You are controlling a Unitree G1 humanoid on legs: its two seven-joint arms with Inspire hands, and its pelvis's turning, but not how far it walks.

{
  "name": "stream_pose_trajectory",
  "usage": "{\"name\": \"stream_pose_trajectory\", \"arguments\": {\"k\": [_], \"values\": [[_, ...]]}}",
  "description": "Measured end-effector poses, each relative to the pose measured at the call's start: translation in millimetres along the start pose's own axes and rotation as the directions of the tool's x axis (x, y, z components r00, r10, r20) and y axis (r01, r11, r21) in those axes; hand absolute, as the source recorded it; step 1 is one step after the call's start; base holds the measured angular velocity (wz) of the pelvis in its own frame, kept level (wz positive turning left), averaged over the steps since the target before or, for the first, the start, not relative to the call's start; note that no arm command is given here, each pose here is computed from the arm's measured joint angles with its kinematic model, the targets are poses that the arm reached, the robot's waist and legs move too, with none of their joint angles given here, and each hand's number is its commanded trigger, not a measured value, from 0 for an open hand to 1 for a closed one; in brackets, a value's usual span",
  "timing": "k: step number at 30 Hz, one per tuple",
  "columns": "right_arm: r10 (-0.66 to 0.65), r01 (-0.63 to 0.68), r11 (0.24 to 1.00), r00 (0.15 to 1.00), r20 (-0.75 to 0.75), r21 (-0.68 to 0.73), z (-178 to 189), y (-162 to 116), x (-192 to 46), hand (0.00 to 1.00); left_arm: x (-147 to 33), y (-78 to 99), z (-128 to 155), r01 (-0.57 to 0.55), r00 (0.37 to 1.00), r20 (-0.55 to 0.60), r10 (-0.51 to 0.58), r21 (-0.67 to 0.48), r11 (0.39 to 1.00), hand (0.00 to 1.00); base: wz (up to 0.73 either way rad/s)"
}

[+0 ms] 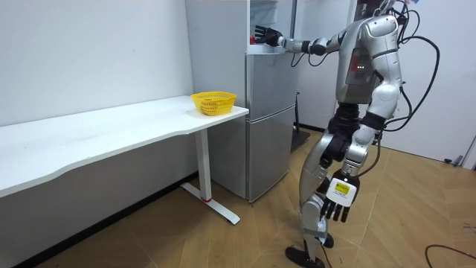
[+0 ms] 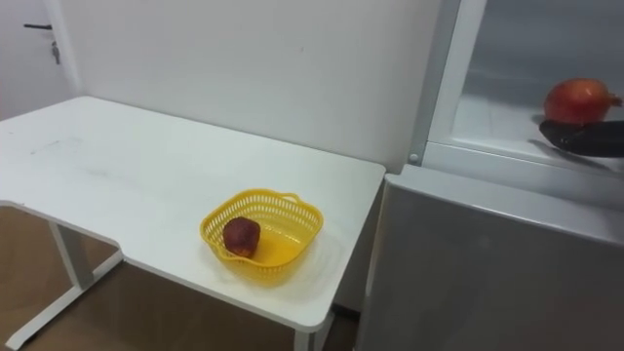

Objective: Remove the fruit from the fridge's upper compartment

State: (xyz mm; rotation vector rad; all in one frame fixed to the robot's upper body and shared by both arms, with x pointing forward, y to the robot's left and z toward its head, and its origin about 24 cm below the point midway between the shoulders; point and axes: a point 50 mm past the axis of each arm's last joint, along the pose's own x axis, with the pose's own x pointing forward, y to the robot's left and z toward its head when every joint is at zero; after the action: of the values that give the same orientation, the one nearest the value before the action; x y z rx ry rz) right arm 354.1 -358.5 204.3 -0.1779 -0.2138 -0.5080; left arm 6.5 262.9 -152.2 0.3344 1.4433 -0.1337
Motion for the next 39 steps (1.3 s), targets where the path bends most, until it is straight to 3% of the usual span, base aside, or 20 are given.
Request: {"name": "stream_pose_trajectory", "arguments": {"k": [19,20,21,39], "values": [[0.083,-0.083,0.994,0.997,0.005,-0.070,1.2,4.2,0.0,1.00,-0.1,0.3,1.8,-0.002,1.000,0.007,0.002,0.001,1.000,0.00,-0.01],[0.084,-0.084,0.994,0.996,0.006,-0.070,1.3,4.4,0.0,0.64,-0.1,0.3,1.8,-0.001,1.000,0.007,0.001,0.001,1.000,0.00,0.00],[0.085,-0.084,0.994,0.996,0.006,-0.070,1.3,4.4,0.0,0.00,-0.1,0.3,1.8,-0.001,1.000,0.007,0.001,0.001,1.000,0.00,0.00],[0.086,-0.086,0.995,0.996,-0.007,-0.058,1.7,5.1,0.9,0.00,0.8,-1.2,2.4,0.001,1.000,0.000,-0.001,-0.005,1.000,0.00,0.00]]}}
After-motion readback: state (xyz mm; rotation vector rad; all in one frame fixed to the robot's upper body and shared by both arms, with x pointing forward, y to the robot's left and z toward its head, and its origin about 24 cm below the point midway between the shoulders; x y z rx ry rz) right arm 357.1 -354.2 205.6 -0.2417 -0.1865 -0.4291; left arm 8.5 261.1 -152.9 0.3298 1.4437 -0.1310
